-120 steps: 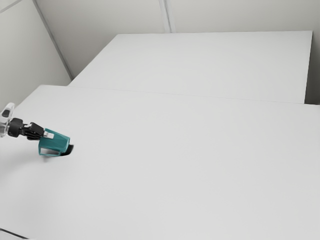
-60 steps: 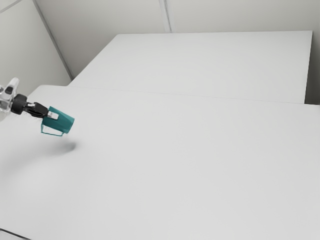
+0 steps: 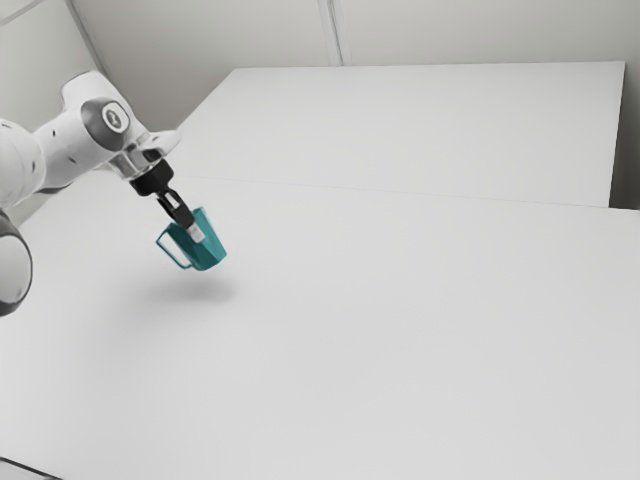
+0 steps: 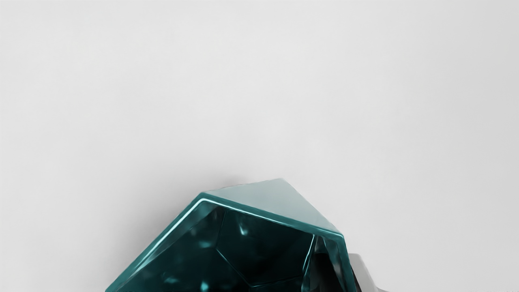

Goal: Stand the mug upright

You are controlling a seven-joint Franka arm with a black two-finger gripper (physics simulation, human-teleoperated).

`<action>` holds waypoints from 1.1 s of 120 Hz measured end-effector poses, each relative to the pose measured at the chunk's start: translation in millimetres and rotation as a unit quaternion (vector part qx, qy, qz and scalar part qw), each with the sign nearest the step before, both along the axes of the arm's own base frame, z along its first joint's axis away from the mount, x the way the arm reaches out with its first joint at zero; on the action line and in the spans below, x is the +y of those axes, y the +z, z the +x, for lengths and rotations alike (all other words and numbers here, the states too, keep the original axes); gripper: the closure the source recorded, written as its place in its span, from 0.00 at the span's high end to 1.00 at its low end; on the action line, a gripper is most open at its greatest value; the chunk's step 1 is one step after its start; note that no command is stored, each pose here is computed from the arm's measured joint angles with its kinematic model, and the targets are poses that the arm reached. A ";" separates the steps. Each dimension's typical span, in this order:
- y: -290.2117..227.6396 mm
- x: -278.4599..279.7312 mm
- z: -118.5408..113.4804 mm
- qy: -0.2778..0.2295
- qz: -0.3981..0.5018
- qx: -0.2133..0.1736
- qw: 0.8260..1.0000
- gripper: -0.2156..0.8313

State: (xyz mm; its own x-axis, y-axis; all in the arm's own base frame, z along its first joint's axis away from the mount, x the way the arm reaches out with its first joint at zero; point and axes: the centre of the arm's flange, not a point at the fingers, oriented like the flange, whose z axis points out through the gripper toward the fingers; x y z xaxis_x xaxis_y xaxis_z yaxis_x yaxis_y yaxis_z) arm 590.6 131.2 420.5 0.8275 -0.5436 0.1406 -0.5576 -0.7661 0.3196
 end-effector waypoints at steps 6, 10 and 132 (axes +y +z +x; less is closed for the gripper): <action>-2.6 -18.5 3.5 -0.011 0.023 0.000 1.000 0.05; -4.7 -30.8 6.0 -0.017 0.037 -0.001 0.999 0.05; -68.8 -141.9 20.1 0.081 0.193 -0.086 0.974 0.05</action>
State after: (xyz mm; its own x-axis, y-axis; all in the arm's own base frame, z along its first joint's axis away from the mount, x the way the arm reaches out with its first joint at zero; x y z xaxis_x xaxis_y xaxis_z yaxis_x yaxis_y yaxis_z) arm 610.7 -10.7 351.7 0.8890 -0.4478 0.0956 -0.4394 -0.8930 -0.0969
